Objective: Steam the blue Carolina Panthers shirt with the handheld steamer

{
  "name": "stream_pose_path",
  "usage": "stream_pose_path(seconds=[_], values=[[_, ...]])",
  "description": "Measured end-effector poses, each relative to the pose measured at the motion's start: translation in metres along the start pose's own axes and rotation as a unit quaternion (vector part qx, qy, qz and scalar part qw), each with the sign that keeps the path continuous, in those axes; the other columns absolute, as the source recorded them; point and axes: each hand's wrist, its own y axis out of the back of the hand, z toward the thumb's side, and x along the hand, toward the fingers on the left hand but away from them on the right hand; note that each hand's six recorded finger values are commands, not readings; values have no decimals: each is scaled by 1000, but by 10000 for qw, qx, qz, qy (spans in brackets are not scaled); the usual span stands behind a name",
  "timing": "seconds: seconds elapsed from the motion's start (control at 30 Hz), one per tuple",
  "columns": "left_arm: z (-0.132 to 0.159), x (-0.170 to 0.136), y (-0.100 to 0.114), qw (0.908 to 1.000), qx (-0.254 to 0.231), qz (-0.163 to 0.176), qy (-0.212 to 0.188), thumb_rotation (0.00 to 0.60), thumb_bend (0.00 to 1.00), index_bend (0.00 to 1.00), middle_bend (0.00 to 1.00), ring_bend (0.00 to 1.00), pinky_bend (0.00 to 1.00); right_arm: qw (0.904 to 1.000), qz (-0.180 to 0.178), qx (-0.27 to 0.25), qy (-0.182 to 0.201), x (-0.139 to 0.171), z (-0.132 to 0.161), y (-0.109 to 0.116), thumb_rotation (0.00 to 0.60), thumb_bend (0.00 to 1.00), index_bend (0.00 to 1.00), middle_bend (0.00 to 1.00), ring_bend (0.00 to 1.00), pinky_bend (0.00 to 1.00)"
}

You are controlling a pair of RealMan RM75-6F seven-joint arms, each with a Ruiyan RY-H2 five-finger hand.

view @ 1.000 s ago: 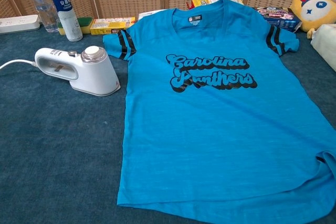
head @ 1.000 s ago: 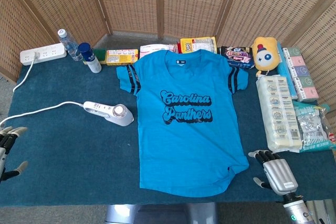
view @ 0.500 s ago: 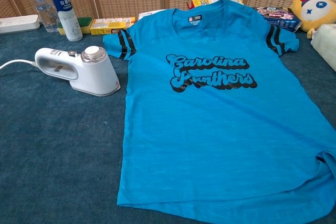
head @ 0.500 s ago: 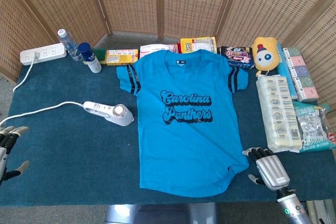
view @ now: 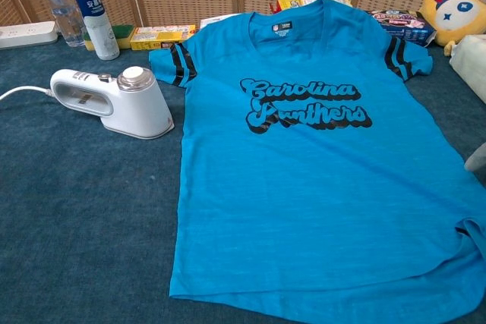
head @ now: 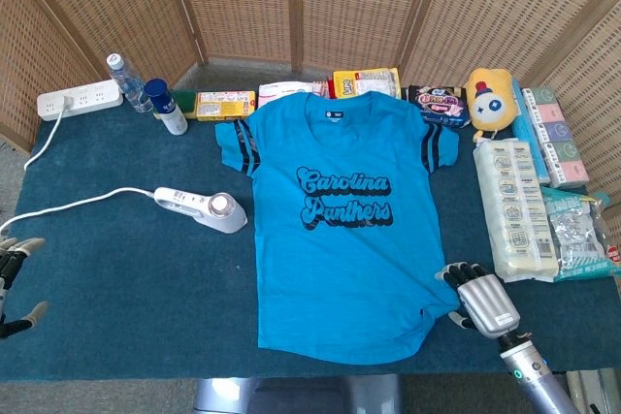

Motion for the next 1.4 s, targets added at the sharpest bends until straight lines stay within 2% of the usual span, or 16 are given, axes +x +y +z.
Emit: stream_pose_path(seconds=[0.2, 0.6, 1.1, 1.27, 1.4], values=[[-1, -2, 0, 10000, -6, 5, 40, 600, 240, 138, 198, 110, 259, 9999, -20, 88, 77, -1, -4, 1, 600, 202, 323, 330, 285, 345], [6, -2, -3, 10000, -1, -23, -20, 600, 241, 138, 198, 110, 259, 9999, 58, 113, -29, 12, -15, -3, 600, 202, 337, 334, 285, 341], [-3, -8, 0, 9999, -13, 18, 114, 600, 240, 138, 198, 109, 259, 9994, 70, 206, 267, -11, -3, -8, 600, 201, 396, 365, 308, 340], [-7, -9, -1, 9999, -37, 6, 152, 600, 241, 138, 198, 109, 259, 9989, 57, 255, 378, -18, 3, -7, 600, 234, 426, 378, 322, 357], [-11, -10, -3, 9998, -58, -11, 185, 600, 241, 139, 198, 110, 259, 9986, 95, 261, 451, -25, 10, -8, 600, 303, 454, 399, 343, 378]])
